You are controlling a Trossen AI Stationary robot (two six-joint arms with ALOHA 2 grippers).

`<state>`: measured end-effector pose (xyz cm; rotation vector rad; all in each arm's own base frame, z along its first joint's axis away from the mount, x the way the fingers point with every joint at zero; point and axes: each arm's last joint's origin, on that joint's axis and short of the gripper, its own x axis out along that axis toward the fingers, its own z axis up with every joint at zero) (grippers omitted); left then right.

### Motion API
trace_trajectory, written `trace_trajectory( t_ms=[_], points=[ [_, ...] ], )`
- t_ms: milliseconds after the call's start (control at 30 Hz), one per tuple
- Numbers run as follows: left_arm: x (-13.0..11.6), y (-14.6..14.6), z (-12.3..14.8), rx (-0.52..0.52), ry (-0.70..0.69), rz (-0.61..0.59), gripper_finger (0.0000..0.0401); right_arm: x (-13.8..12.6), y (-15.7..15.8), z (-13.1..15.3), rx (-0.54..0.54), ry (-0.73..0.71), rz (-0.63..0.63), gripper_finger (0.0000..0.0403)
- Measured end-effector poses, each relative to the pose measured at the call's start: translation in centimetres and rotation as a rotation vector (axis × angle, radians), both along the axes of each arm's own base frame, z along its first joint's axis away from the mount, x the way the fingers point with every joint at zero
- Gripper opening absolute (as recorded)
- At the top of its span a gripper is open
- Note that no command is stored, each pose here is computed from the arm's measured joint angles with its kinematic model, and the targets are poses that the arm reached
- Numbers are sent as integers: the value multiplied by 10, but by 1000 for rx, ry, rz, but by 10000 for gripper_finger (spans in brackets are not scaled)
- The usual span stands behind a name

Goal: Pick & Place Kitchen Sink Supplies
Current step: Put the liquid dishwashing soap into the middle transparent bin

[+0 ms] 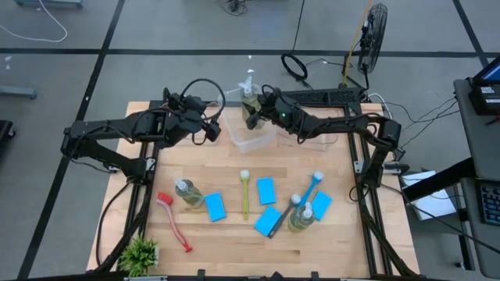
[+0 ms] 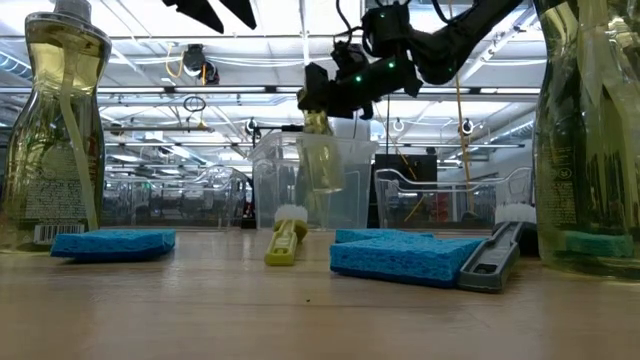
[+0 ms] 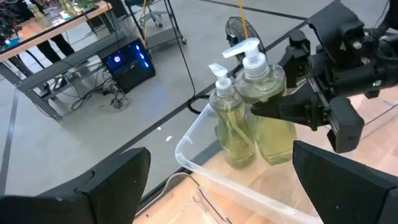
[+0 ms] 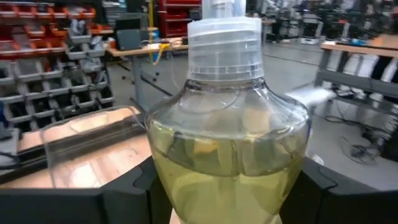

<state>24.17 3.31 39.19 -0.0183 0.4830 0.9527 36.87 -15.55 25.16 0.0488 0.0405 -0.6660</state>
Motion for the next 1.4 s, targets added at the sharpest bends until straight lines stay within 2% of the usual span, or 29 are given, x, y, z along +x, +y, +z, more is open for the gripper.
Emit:
trace_trajectory(
  t_ms=[300, 633, 800, 1000, 1167, 1400],
  points=[
    [0, 0, 0, 1, 1, 0, 392, -4, 0, -7, 35, -18, -35, 210],
    [0, 0, 0, 0, 0, -1, 392, -1, 0, -15, 82, -32, -33, 272],
    [0, 0, 0, 0, 0, -1, 392, -1, 0, -14, 71, -28, -33, 288],
    [0, 0, 0, 0, 0, -1, 392, -1, 0, -16, 58, 14, -33, 288],
    [0, 0, 0, 0, 0, -1, 392, -2, 0, -21, 17, 108, -29, 288],
    [0, 0, 0, 3, 4, -3, 392, -3, 0, -20, -22, 135, -50, 294]
  ],
)
